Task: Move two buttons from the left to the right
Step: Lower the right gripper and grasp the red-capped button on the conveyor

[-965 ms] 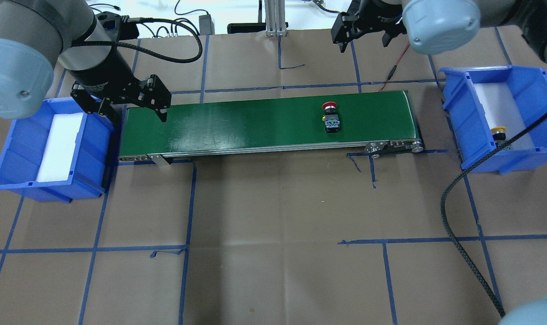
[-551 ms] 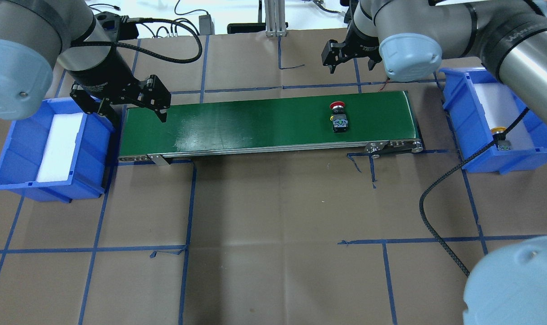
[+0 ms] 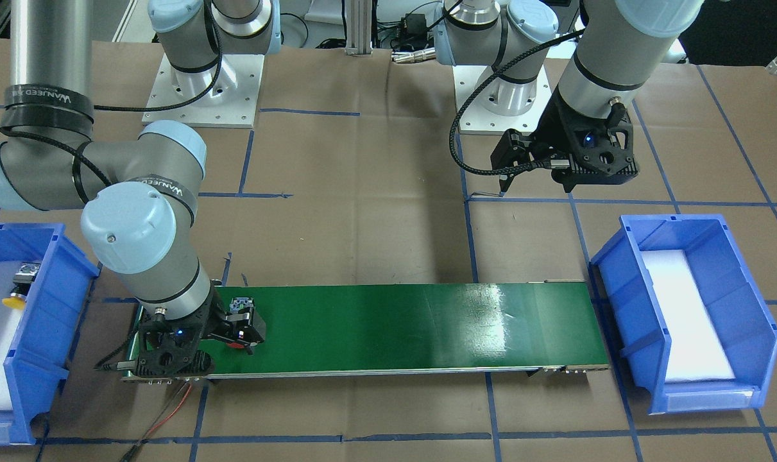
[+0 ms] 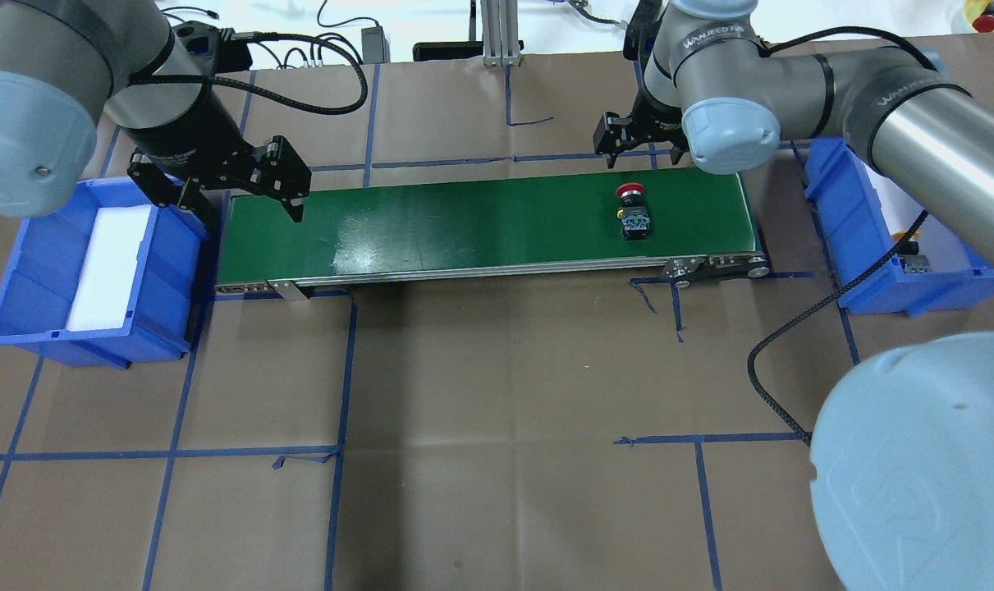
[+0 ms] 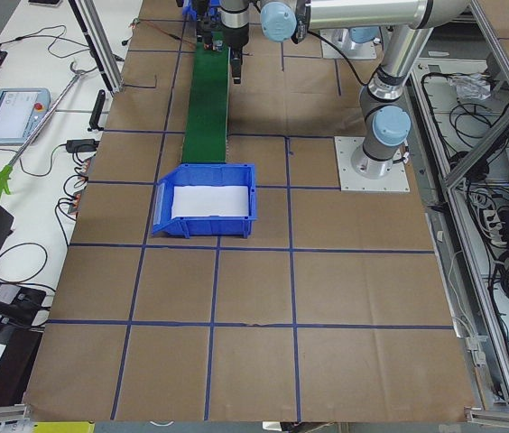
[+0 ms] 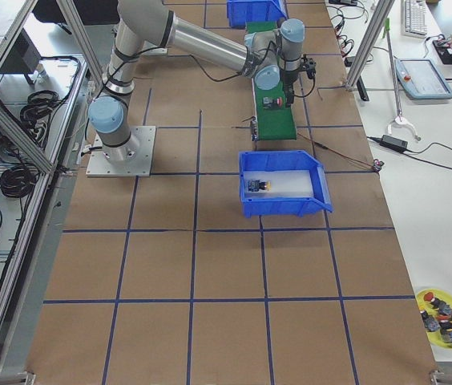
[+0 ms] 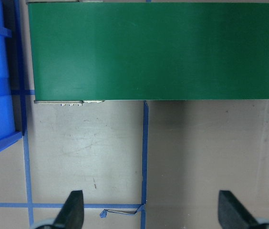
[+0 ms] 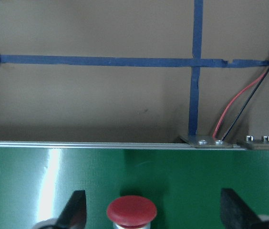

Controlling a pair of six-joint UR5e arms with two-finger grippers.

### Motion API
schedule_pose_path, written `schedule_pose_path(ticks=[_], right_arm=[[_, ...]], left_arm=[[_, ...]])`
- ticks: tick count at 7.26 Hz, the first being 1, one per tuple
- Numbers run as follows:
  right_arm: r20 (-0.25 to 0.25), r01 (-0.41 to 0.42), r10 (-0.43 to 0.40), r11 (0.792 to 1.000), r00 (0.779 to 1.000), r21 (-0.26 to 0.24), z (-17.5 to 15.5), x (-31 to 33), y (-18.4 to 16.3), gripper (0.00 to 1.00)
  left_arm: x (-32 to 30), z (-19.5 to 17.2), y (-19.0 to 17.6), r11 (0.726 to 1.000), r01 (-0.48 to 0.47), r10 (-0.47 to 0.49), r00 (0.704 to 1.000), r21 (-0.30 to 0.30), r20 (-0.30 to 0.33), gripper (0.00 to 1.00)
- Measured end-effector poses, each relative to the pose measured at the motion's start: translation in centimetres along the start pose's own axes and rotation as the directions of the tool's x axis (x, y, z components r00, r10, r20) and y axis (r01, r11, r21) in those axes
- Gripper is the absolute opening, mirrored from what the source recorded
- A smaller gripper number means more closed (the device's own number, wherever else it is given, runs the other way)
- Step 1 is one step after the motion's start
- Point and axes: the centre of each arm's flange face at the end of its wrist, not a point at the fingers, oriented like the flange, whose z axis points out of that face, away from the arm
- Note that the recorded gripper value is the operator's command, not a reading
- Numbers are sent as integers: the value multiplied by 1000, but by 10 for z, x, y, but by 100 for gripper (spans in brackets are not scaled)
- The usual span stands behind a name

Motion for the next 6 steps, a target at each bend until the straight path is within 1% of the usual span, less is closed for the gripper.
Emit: schedule_pose_path(ticks=[3,4,5,6], right_arm=[[-4,-21,21,998,1000,-60,24,9,20,96],[-7,-32,31,997,999,-72,28,10,24,69],[-13,-42,41,996,999,-80,29,11,27,35],[-19,-50,49,995,999,-84,27,13,29,8]], left_arm=[[0,0,0,1000,0,0,1000,0,0,100],[0,0,0,1000,0,0,1000,0,0,100],[0,0,0,1000,0,0,1000,1,0,100],[0,-1,0,1000,0,0,1000,1,0,100]])
